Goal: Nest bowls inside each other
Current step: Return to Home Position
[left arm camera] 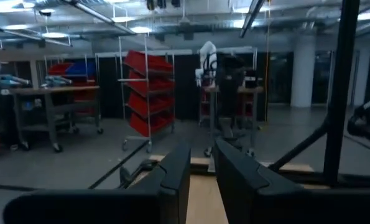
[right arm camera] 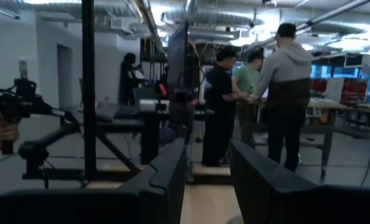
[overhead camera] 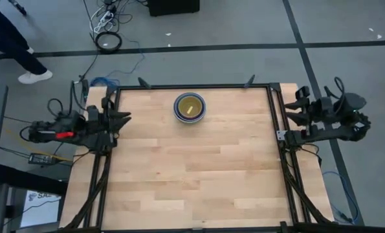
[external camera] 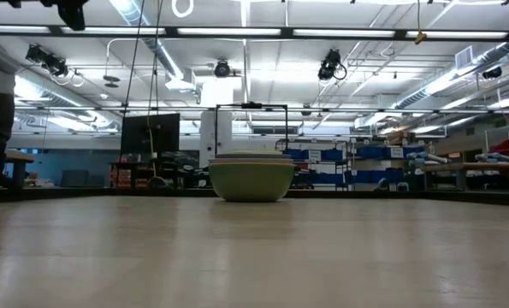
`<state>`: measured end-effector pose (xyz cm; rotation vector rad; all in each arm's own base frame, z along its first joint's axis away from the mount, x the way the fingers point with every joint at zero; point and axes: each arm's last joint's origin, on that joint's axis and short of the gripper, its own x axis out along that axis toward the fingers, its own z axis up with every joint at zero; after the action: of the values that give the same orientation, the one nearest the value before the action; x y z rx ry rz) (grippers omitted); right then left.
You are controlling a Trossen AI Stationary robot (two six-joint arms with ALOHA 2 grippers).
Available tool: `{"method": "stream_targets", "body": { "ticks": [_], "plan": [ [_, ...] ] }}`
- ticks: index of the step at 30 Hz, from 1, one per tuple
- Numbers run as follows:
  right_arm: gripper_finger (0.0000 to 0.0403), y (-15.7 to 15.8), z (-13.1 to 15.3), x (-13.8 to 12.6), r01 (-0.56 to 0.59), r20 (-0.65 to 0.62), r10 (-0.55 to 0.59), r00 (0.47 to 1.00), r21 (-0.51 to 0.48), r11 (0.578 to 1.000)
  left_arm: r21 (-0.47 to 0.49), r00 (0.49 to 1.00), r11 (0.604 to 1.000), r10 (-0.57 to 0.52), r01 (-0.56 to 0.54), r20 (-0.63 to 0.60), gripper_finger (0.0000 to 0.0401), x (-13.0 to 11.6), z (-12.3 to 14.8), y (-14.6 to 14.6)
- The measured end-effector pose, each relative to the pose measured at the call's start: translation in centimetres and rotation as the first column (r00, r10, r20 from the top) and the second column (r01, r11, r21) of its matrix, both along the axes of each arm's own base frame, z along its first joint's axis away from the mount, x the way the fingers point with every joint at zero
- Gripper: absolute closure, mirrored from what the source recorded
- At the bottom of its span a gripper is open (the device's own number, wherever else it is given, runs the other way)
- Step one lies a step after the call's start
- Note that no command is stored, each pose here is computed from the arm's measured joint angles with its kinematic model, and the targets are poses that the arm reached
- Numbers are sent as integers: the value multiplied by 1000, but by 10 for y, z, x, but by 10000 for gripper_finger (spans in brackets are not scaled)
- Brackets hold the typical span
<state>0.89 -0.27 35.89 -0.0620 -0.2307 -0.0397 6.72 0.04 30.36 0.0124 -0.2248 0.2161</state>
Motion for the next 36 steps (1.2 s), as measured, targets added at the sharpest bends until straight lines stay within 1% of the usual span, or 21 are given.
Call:
{"method": "stream_targets", "body": {
  "ticks": [3, 5, 9, 11, 12, 14, 16, 20, 23, 26, 27, 30, 34, 36],
  "plan": [
    [291, -1, -19, 1, 31, -12, -31, 999, 3, 1000, -4, 1000, 1000, -1, 1, 28, 321, 0, -17, 0],
    [291, -1, -34, 7, 55, -36, -54, 998, 12, 998, -6, 1000, 1000, 7, -7, 28, 321, 2, -29, 0],
    [291, 1, -71, 29, 57, -86, -53, 995, 40, 998, -11, 999, 999, 44, -45, -25, 321, 10, -60, 0],
    [291, 2, -89, 43, 54, -116, -47, 992, 57, 997, -14, 998, 999, 44, -44, -47, 321, 15, -77, -1],
    [291, 3, -99, 50, 53, -128, -45, 991, 63, 997, -27, 998, 999, 41, -42, -48, 321, 18, -86, -1],
    [291, 4, -115, 59, 53, -137, -43, 990, 69, 996, -54, 999, 998, 36, -37, -10, 321, 23, -100, -2],
    [291, 4, -125, 65, 50, -126, -41, 991, 71, 996, -64, 999, 997, 36, -35, 11, 321, 26, -114, -2],
    [291, 6, -143, 74, 28, -136, -15, 991, 91, 995, -104, 998, 994, 42, -47, -47, 321, 28, -122, -2],
    [291, 6, -160, 79, 25, -174, -3, 985, 125, 992, -100, 998, 994, 46, -51, -46, 321, 28, -122, -2],
    [291, 7, -183, 85, 35, -240, 4, 971, 158, 987, -84, 996, 994, 63, -68, -61, 321, 28, -123, -2],
    [291, 7, -187, 86, 33, -235, 9, 972, 175, 984, -79, 996, 994, 65, -70, -66, 321, 28, -123, -2],
    [291, 7, -190, 89, 18, -223, 24, 974, 187, 982, -74, 995, 995, 68, -73, -71, 321, 28, -123, -2],
    [291, 5, -191, 90, 47, -237, 1, 972, 196, 979, -72, 996, 995, 69, -74, -64, 321, 28, -123, -2],
    [291, 4, -192, 91, 61, -252, -18, 967, 162, 985, -79, 996, 994, 68, -73, -62, 321, 28, -123, -2]
  ]
}}
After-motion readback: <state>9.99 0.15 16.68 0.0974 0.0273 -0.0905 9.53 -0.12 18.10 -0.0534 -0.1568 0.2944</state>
